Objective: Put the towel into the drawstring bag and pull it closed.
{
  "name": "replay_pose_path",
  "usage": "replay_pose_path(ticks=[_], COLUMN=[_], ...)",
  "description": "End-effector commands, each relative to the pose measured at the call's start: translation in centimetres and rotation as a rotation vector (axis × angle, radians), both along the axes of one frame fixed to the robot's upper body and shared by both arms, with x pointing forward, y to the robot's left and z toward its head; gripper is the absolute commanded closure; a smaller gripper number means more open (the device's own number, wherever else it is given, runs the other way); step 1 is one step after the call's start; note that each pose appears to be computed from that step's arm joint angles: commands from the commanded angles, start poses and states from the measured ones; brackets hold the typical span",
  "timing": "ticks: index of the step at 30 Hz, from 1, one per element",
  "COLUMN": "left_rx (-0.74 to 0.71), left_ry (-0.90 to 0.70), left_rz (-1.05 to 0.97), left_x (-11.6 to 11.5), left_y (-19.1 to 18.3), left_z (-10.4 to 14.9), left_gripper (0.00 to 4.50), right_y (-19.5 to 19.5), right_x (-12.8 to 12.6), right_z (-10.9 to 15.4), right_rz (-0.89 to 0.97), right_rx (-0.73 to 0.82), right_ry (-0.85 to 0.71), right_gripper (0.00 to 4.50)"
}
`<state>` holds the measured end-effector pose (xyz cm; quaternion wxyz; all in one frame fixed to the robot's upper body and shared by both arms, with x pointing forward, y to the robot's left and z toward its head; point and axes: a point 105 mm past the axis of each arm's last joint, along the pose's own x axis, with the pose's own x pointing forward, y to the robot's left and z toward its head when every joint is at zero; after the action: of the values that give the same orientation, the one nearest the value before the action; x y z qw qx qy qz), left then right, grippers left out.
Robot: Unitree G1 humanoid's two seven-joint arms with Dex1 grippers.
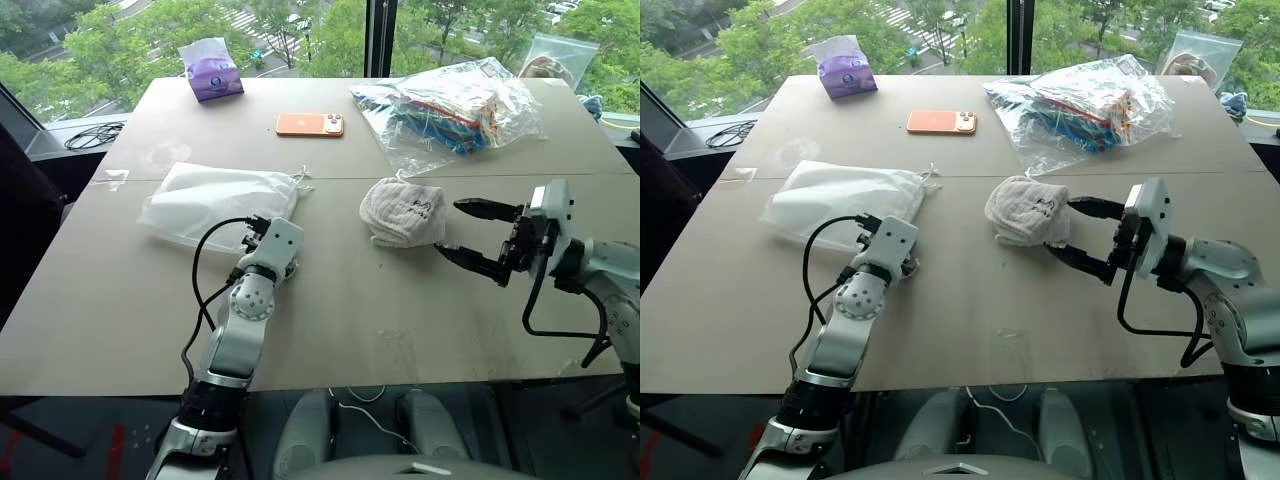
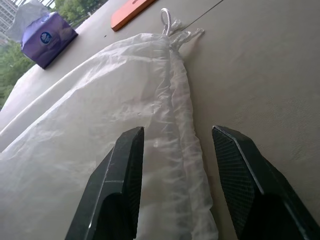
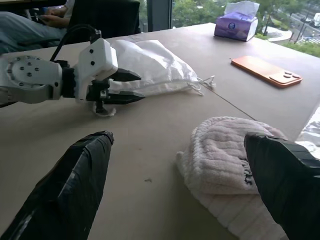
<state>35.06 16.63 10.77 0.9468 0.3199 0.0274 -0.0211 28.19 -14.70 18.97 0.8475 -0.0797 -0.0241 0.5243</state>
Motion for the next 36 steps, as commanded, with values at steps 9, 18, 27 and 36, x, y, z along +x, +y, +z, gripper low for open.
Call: replay_pose_path(ticks=[9,18,27,36], left_rx=[0.093,0.100,0.046,0.096], left_ry=[-0.064,-0.104,-0.023,-0.069], left_rz=[0.208,0.227,0.164,0.243], left_x=[0.7,1.4,-0.4,-1.1], left_y=[2.1,1.9,3.5,6.5], left_z=[0.6,0.8,-1.0,-1.0], left_gripper=[2.33,2.33,2.33,2.33], right_y=[0.0,0.0,0.0,0.2], right_x=[-1.0,-0.6,-0.7,-0.7], right_z=[0.8,0.8,0.5,0.2], right_rz=[0.047,0.049,0.046,0.039], right_rx=[-0.004,0.000,0.000,0.006], right_ry=[-0.017,-0.031,-0.035,-0.039], right_gripper=[0.00,0.00,0.00,0.00])
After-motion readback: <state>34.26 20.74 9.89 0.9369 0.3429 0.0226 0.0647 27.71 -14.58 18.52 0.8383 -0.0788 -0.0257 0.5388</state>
